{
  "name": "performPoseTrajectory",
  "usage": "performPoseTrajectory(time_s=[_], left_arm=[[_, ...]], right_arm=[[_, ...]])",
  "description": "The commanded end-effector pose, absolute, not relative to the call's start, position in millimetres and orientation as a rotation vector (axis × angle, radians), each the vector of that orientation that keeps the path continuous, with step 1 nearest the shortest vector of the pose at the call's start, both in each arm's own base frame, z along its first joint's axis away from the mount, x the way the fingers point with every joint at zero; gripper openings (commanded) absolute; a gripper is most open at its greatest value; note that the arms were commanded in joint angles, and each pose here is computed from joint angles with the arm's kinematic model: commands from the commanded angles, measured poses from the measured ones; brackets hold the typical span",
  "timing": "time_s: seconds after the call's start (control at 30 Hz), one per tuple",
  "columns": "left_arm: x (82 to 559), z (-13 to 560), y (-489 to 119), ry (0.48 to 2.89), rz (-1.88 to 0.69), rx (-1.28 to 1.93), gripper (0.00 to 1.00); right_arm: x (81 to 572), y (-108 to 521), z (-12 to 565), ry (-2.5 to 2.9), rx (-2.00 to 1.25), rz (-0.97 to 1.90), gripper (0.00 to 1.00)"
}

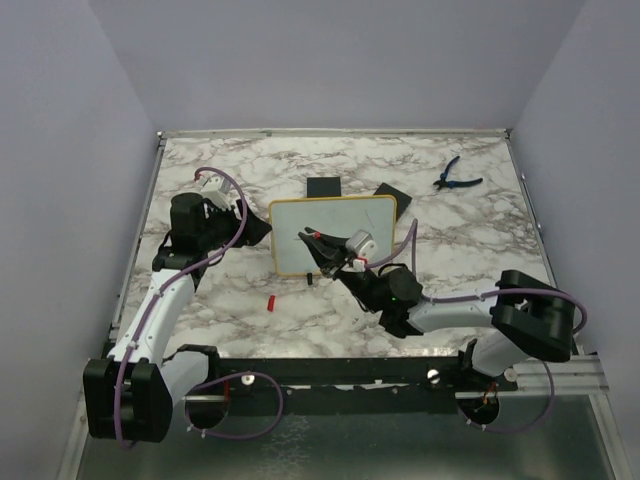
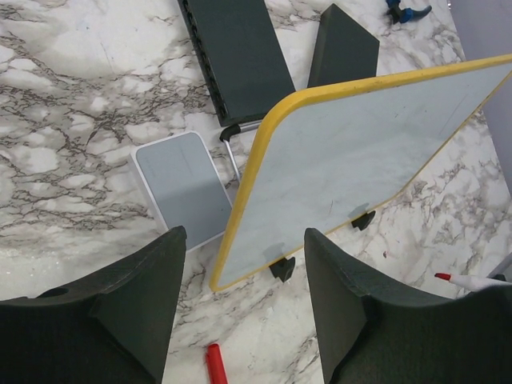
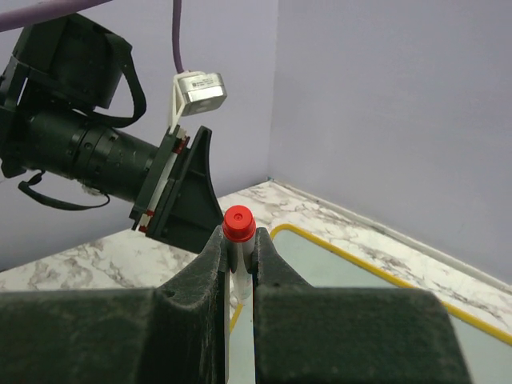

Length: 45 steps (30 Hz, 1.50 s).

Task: Write a sentence on the whiteboard

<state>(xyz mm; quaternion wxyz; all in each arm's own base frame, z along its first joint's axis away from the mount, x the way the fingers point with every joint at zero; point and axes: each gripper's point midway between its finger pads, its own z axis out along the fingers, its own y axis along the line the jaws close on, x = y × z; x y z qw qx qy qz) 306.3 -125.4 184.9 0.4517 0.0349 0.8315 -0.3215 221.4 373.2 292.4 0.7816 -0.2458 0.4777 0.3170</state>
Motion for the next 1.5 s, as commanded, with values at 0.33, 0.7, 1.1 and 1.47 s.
performPoseTrajectory(time_s=[0.33,0.7,1.1,1.47], left_arm=[[308.6,183.5,-121.6,2.065,-0.767,0.054,0.55],[308.7,182.5,-121.0,2.069,-0.765,0.041,0.54],[308.0,183.3,-121.7,2.067,-0.771,0.043,0.52],[307.4,182.9,-122.4,2.069,-0.776,0.046,0.51]], right_arm=[[242.9,398.5,305.8,0.884,-0.531,0.481,0.01],[254.5,425.6,289.7,0.871,-0.575,0.428,0.01],[264.1,437.1,281.4,0.853,-0.584,0.364,0.01],[274.6,436.3,280.1,0.848,-0.569,0.317,0.01]])
